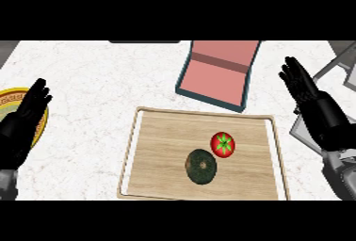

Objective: Pick the squash from the tray and place it in the tiered shelf

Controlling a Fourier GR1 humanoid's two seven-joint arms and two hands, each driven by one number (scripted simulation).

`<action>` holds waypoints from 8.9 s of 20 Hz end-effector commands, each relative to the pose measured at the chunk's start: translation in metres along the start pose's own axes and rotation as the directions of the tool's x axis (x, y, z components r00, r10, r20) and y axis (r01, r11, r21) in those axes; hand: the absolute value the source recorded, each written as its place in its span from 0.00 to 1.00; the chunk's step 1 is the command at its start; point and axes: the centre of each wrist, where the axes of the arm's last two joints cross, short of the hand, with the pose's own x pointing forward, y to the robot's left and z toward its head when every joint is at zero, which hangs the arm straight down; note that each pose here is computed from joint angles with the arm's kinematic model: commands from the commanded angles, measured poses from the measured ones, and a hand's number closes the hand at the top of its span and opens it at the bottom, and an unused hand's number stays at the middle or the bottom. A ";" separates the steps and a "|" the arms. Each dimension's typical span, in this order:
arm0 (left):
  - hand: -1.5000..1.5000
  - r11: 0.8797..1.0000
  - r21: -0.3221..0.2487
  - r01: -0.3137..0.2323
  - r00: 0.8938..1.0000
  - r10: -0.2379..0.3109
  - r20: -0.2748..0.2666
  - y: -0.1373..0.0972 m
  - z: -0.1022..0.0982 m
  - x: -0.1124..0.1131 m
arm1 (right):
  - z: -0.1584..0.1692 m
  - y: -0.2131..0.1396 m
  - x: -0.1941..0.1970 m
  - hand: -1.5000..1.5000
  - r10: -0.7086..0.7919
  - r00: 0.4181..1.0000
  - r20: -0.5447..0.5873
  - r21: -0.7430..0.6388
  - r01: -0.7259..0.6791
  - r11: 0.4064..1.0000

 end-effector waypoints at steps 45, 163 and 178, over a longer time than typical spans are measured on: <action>0.50 0.965 -0.029 -0.262 0.865 0.221 -0.450 -0.060 0.008 -0.083 | 0.036 0.115 0.107 0.00 0.614 0.714 -0.336 0.396 -0.485 0.780; 0.50 0.963 -0.017 -0.270 0.868 0.235 -0.438 -0.057 0.014 -0.092 | -0.024 -0.176 0.242 1.00 0.424 0.550 -0.719 -0.393 -0.826 0.405; 0.50 0.961 -0.018 -0.277 0.865 0.242 -0.439 -0.075 0.008 -0.076 | -0.038 -0.203 0.200 1.00 0.440 0.525 -0.729 -0.394 -0.847 0.358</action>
